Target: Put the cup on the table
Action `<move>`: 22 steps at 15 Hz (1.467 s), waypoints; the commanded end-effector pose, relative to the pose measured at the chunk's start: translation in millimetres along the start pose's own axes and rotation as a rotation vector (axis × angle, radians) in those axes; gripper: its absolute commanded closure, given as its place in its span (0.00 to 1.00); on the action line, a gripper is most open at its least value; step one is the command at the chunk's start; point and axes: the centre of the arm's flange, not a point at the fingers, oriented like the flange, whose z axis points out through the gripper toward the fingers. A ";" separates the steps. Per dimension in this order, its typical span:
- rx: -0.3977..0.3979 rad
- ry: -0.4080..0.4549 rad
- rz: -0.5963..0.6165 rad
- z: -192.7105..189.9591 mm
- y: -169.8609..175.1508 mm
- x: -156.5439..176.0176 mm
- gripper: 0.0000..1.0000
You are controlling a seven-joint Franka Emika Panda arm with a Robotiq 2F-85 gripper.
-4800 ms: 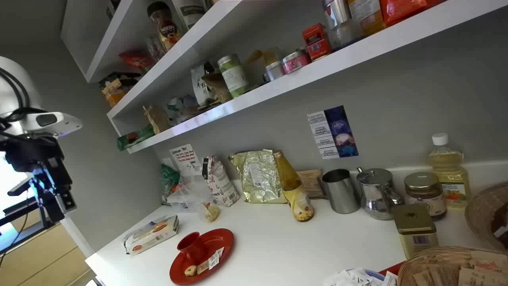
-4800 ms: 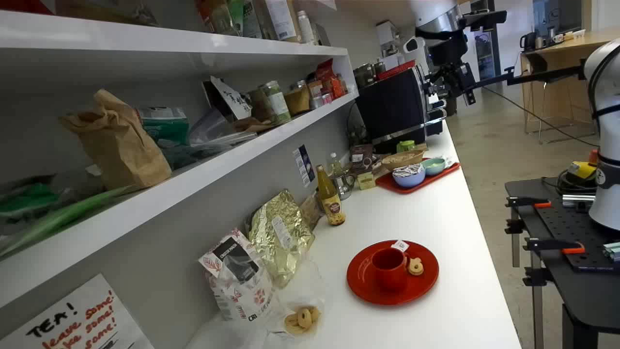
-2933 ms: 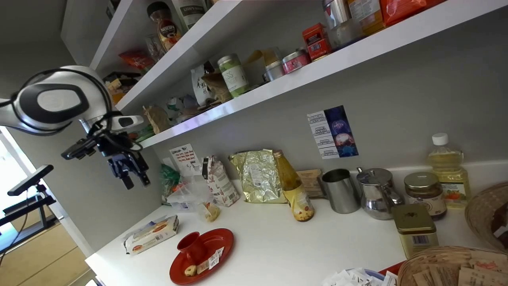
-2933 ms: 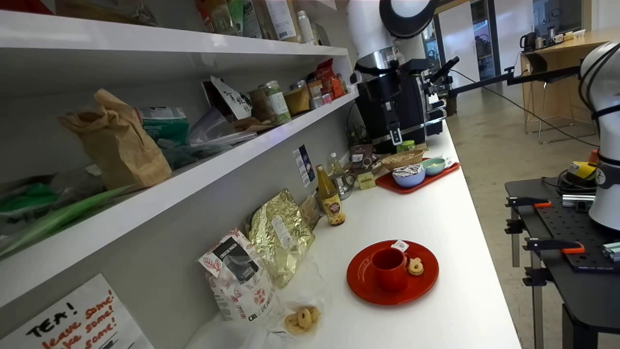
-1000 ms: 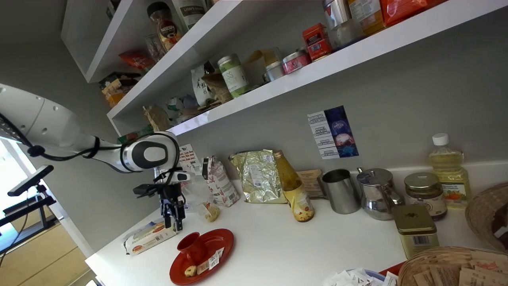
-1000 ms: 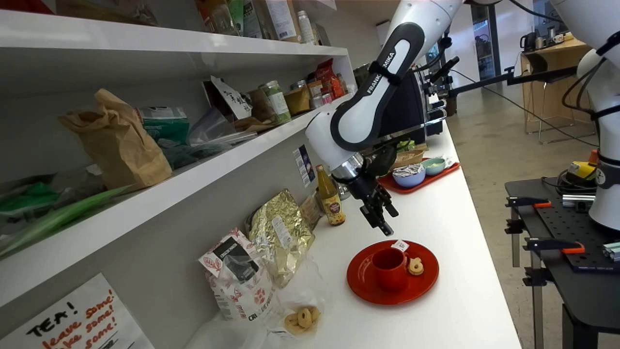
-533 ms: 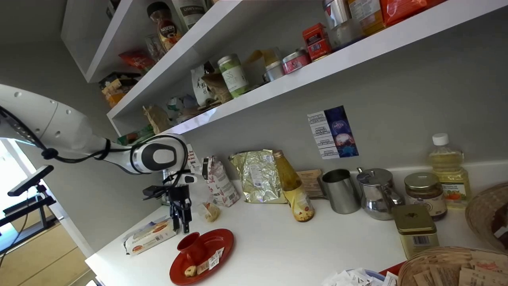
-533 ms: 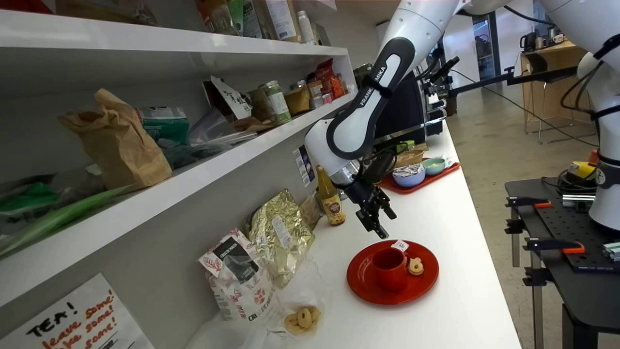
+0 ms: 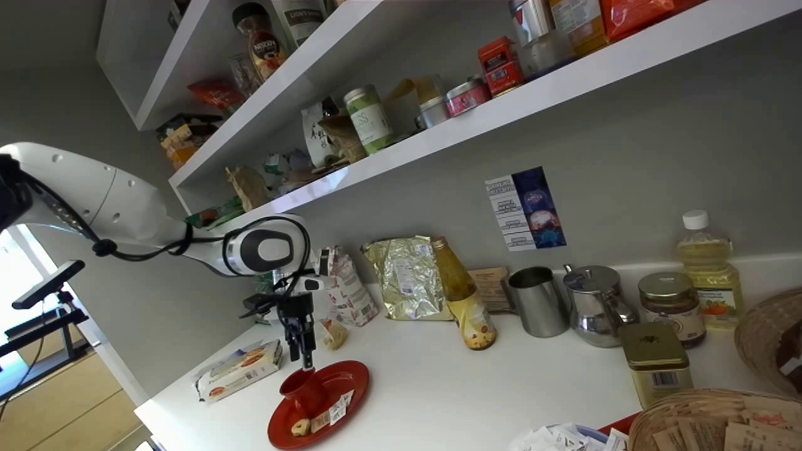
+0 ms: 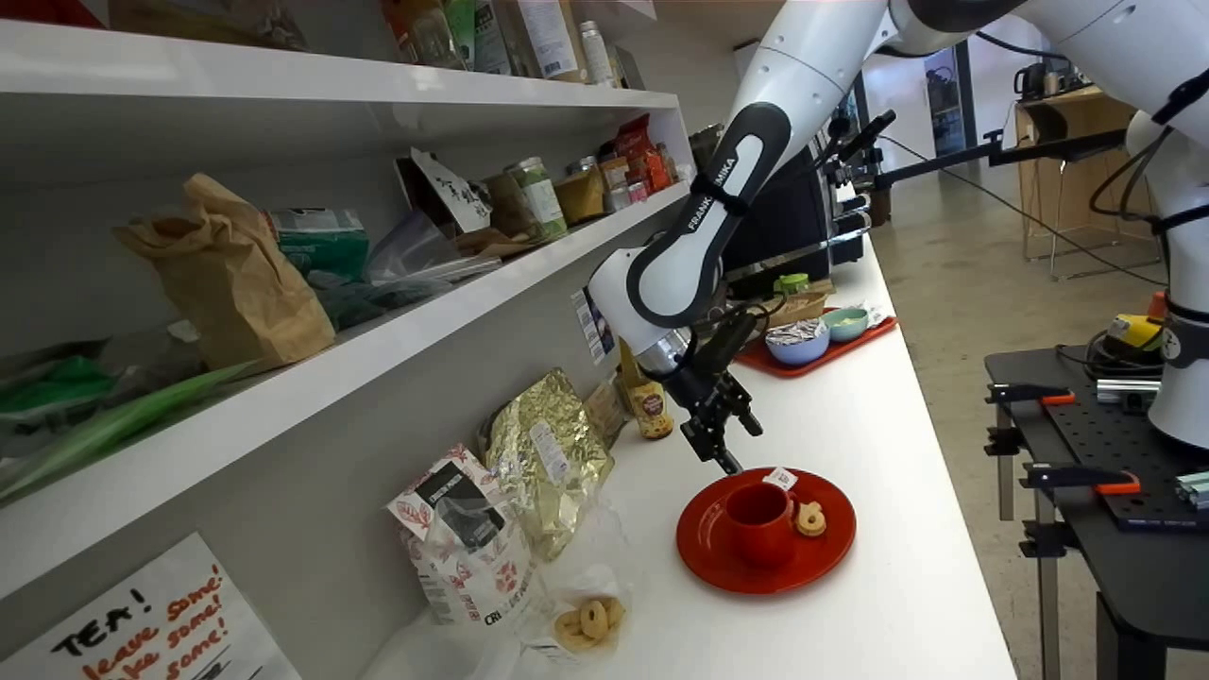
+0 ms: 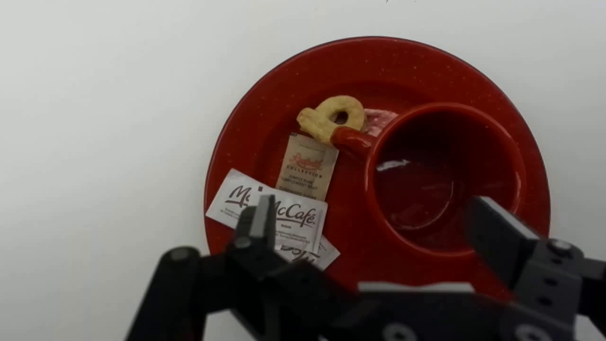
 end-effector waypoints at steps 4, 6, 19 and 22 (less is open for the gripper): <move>0.004 -0.042 0.027 22.3 -9.0 16.0 0.00; 0.002 -0.051 0.028 27.1 -9.2 17.9 0.00; 0.003 -0.090 0.040 46.6 -4.8 24.8 0.00; -0.004 -0.092 0.051 50.5 -3.7 26.2 0.32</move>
